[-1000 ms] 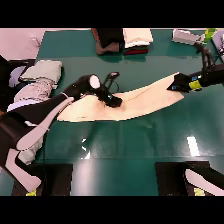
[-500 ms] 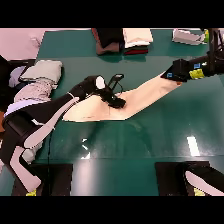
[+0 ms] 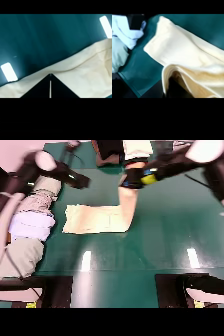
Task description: Fold the shirts.
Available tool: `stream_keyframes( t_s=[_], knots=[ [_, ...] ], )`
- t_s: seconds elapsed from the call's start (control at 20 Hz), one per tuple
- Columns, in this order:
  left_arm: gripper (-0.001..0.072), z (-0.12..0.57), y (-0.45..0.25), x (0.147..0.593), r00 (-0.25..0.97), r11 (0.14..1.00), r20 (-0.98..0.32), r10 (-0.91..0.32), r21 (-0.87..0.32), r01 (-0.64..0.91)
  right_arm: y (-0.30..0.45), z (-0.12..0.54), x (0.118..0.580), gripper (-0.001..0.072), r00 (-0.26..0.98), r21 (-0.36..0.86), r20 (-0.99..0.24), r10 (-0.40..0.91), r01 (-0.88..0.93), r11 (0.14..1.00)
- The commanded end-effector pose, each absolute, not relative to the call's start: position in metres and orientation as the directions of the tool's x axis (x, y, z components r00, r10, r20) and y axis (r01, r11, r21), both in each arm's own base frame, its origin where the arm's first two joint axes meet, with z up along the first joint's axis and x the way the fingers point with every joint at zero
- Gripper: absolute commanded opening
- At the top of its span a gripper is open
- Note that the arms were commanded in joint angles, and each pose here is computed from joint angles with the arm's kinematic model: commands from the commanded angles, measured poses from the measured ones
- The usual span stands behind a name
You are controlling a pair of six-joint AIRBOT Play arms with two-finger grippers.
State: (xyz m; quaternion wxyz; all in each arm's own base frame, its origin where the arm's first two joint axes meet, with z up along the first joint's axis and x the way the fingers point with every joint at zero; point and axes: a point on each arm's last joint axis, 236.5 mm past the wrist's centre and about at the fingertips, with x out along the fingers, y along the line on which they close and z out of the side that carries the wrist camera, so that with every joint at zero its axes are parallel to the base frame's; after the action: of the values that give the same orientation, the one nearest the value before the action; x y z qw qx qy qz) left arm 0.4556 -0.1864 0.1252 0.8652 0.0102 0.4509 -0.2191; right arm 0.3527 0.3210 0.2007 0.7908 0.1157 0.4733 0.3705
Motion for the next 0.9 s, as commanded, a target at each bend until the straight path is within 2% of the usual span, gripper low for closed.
stream_keyframes(
  t_s=[0.0,0.05,0.1,0.15,0.2,0.3,0.45,0.65,0.85],
  knots=[
    [0.0027,0.188,-0.094,0.446,0.638,0.965,-0.739,-0.215,-0.060,0.256,0.422,0.173,0.350,0.0019,0.205,0.553,-0.630,0.749,-0.560,0.618],
    [0.0027,0.201,-0.080,0.442,0.664,0.971,-0.721,-0.196,-0.051,0.232,0.448,0.158,0.349,0.0020,0.187,0.557,-0.625,0.758,-0.574,0.601],
    [0.0027,0.214,-0.070,0.437,0.687,0.976,-0.703,-0.184,-0.047,0.213,0.476,0.140,0.347,0.0057,0.167,0.563,-0.622,0.765,-0.585,0.584],
    [0.0027,0.222,-0.064,0.433,0.701,0.978,-0.692,-0.175,-0.039,0.205,0.501,0.123,0.348,0.0231,0.157,0.570,-0.612,0.775,-0.592,0.570],
    [0.0027,0.228,-0.059,0.430,0.710,0.980,-0.684,-0.168,-0.037,0.197,0.523,0.111,0.350,0.0372,0.151,0.596,-0.586,0.796,-0.586,0.550],
    [0.0027,0.232,-0.054,0.424,0.712,0.982,-0.685,-0.153,-0.022,0.190,0.548,0.097,0.349,0.0389,0.103,0.666,-0.547,0.831,-0.547,0.507],
    [0.0027,0.226,-0.054,0.417,0.686,0.980,-0.712,-0.153,-0.021,0.198,0.517,0.084,0.363,0.0388,0.113,0.652,-0.594,0.796,-0.511,0.560],
    [0.0026,0.224,-0.068,0.412,0.668,0.972,-0.720,-0.189,-0.042,0.229,0.401,0.060,0.388,0.0388,0.184,0.477,-0.766,0.616,-0.478,0.737],
    [0.0026,0.225,-0.102,0.413,0.674,0.953,-0.697,-0.245,-0.044,0.301,0.278,0.025,0.386,0.0389,0.149,0.366,-0.901,0.408,-0.247,0.897]
  ],
)
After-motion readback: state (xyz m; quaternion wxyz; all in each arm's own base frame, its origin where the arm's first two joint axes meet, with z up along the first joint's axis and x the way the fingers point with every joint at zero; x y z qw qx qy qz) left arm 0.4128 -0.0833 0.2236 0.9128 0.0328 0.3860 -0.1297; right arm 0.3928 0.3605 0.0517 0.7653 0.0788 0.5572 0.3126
